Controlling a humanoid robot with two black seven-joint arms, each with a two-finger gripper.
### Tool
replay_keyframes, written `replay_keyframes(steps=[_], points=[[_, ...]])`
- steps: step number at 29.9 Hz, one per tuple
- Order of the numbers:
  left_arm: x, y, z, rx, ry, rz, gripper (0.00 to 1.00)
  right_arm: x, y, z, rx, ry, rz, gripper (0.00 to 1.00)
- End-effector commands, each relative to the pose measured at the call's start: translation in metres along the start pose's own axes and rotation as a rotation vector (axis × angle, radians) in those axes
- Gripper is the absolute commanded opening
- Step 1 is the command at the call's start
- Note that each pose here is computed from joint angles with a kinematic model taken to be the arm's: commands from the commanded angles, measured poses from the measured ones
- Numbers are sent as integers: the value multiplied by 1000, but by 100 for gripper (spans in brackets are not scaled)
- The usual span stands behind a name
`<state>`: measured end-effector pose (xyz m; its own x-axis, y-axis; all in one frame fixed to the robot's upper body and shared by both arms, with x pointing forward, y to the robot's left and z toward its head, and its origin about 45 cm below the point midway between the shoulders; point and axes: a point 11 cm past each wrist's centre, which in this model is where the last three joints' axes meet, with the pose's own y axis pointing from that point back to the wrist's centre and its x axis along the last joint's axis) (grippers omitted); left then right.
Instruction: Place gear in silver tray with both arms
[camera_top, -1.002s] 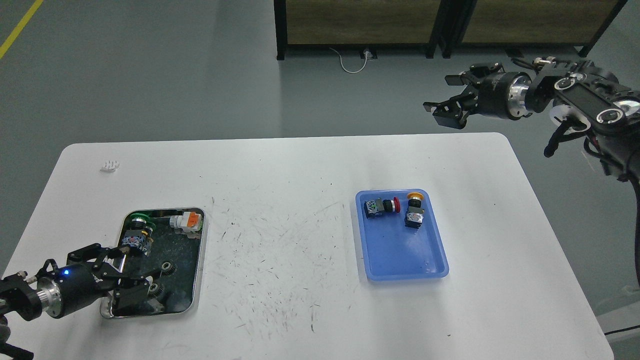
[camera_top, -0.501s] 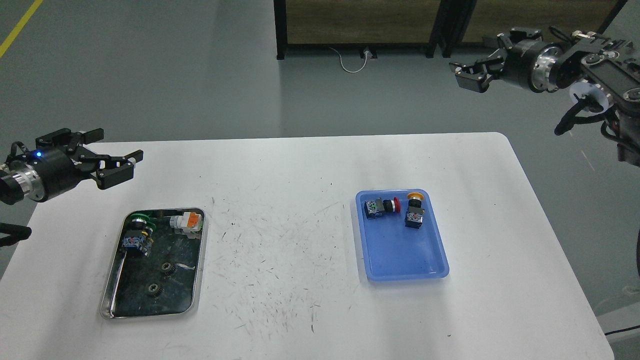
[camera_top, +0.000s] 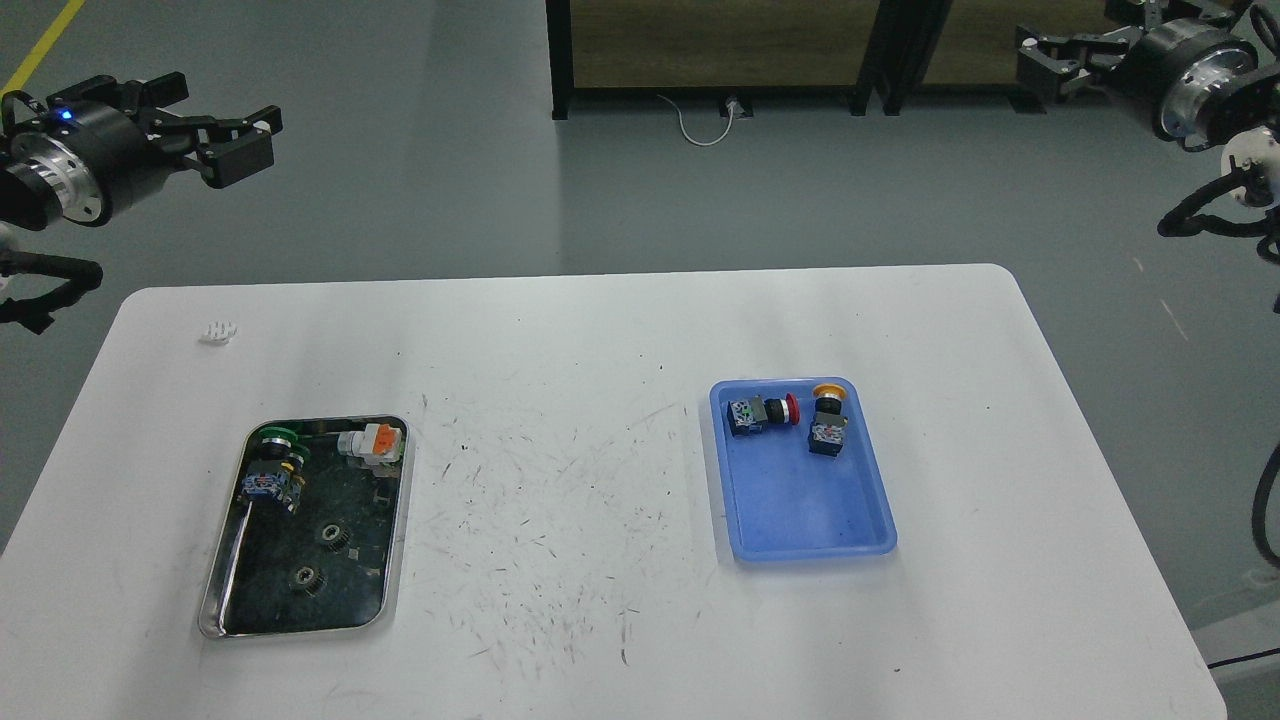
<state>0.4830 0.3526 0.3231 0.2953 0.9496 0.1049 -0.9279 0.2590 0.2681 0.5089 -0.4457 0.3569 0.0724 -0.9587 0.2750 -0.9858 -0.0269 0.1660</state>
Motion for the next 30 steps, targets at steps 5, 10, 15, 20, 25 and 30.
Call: replay_keyframes(steps=[5, 10, 15, 20, 25, 30], points=[[-8, -20, 5, 5, 68, 115, 97, 7, 2, 11, 9, -66, 63, 89], [-14, -31, 11, -35, 84, 150, 97, 8, 1, 11, 23, -66, 95, 90], [-14, -31, 28, -78, 110, 148, 98, 5, -1, 11, 21, -80, 117, 94], [-14, -31, 30, -84, 109, 149, 99, 0, -4, 9, 32, -82, 148, 99], [-22, -34, 31, -85, 110, 131, 99, -3, -6, 4, 42, -81, 139, 100], [-23, -34, 36, -104, 112, 130, 99, -1, -6, -2, 52, -80, 142, 100]])
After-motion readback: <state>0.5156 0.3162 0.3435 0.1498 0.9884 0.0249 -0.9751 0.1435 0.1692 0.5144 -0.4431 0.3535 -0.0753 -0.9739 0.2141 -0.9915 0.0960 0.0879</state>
